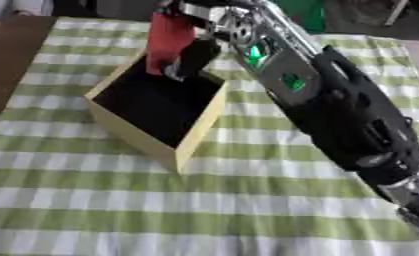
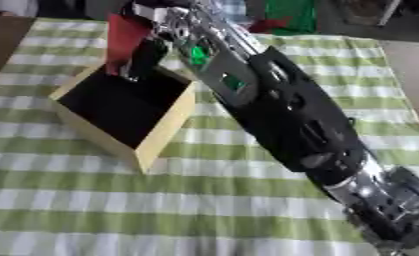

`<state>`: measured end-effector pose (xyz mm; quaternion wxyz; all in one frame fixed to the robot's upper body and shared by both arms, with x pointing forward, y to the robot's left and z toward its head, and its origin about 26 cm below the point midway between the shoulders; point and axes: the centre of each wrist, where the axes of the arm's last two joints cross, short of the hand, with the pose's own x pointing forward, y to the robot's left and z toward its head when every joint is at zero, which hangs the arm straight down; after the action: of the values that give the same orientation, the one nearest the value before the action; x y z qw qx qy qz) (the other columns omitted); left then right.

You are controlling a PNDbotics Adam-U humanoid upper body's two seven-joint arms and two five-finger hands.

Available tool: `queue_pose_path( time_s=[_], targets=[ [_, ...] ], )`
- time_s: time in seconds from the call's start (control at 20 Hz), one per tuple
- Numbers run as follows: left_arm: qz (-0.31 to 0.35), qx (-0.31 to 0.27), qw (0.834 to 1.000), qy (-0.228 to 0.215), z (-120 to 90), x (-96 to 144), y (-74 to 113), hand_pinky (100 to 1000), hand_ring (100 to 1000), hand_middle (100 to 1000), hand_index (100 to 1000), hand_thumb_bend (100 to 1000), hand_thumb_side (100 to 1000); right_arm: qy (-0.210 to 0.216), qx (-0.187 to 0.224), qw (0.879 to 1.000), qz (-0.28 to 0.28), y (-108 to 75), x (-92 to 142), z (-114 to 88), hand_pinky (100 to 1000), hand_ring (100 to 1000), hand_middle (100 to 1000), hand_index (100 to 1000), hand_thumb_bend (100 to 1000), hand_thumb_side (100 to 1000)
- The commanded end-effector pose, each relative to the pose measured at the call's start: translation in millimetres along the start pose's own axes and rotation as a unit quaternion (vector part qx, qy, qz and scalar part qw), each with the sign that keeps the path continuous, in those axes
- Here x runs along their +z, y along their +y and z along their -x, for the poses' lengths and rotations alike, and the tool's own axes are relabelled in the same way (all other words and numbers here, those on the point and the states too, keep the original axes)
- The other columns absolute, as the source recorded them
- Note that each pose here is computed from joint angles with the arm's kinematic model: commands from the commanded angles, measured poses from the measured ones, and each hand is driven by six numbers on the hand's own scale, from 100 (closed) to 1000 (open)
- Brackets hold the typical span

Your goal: Pick up objects on the table and place them in the box.

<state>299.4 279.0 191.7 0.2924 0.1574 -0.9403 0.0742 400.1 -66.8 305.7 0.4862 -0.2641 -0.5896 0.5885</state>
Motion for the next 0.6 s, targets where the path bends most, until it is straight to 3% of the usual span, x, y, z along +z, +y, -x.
queue_pose_path(
  time_s=[0.05, 0.3, 0.6],
  targets=[
    [0.004, 0.006, 1.000, -0.016, -6.4, -6.1, -1.7, 1000, 509, 473, 647, 221, 106, 0.035, -0.016, 0.998, -0.042, -0.3, -5.6, -2.7, 955, 986, 638, 833, 100, 175],
    [0.004, 0.007, 1.000, -0.017, -6.6, -6.5, -2.2, 1000, 509, 473, 647, 222, 106, 0.025, -0.006, 0.998, -0.065, 6.0, -11.3, -1.8, 976, 1000, 775, 921, 100, 157],
    [0.005, 0.007, 1.000, -0.016, -6.6, -6.6, -2.1, 1000, 509, 473, 647, 223, 105, -0.004, 0.012, 0.996, -0.085, 2.2, -8.1, -3.3, 1000, 1000, 869, 994, 100, 112]
  ],
)
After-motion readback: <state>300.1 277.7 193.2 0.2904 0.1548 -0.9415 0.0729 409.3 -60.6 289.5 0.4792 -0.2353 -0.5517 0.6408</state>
